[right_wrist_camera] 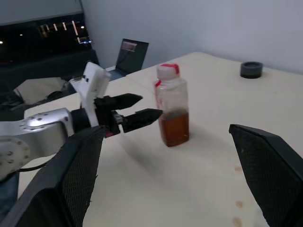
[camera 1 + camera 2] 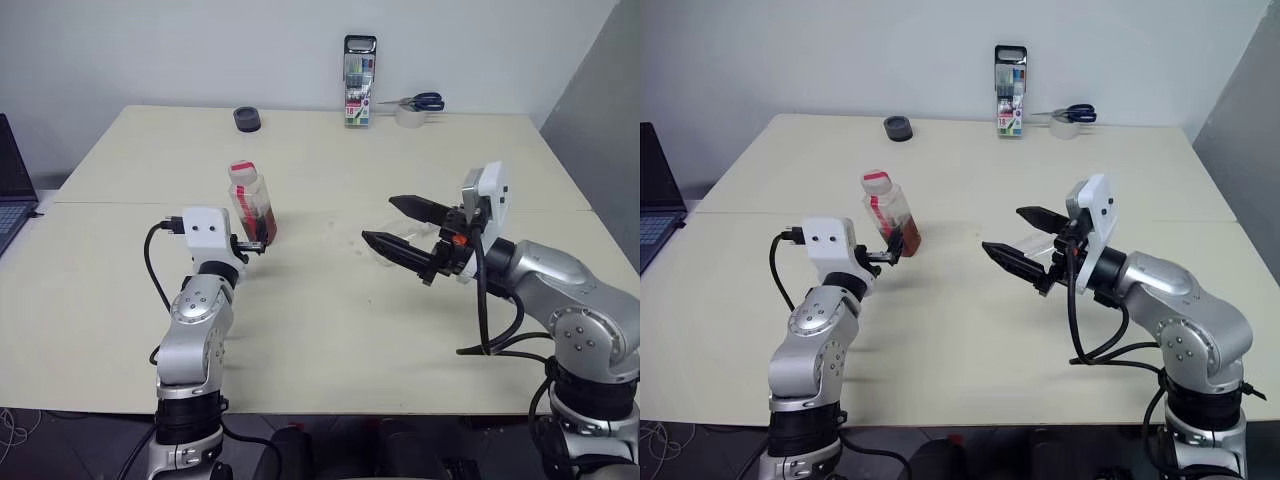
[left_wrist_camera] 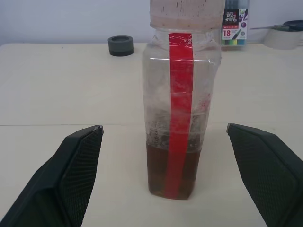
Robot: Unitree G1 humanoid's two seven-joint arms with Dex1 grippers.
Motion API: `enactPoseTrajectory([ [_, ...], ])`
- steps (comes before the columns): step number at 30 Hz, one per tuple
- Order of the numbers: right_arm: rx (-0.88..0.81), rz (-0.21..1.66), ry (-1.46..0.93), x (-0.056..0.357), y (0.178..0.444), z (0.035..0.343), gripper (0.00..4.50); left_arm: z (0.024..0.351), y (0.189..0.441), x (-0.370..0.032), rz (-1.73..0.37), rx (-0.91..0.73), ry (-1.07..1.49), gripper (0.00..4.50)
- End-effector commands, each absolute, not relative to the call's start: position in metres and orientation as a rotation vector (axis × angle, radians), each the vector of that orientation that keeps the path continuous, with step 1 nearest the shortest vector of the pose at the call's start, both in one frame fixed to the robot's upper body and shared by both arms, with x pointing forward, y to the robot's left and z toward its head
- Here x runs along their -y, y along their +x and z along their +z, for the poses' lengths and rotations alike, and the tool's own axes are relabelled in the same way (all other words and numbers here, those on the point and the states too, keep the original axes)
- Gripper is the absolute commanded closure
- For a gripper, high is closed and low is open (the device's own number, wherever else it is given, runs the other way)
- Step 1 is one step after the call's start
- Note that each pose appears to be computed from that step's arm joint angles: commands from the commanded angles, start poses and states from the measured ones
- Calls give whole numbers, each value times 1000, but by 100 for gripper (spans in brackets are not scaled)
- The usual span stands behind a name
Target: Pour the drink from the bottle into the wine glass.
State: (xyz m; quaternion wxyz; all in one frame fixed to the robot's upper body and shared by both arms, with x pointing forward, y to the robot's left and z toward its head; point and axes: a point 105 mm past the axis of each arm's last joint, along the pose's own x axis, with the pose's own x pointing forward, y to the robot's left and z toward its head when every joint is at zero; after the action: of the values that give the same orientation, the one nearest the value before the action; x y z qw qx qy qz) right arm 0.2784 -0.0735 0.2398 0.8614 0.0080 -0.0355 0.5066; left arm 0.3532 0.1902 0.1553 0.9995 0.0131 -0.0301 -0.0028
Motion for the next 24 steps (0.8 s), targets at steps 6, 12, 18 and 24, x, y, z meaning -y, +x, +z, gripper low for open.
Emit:
enactPoseTrajectory([
  [6,109,1106,3,64,277,251,0,182,364,-183,-70,148,35,3],
  [12,112,1100,4,61,277,249,0,194,380,-180,-106,170,36,3],
  [18,128,1079,10,61,278,252,0,198,394,-179,-146,174,29,3],
  [24,132,1061,11,62,279,253,0,195,405,-182,-144,162,27,3],
])
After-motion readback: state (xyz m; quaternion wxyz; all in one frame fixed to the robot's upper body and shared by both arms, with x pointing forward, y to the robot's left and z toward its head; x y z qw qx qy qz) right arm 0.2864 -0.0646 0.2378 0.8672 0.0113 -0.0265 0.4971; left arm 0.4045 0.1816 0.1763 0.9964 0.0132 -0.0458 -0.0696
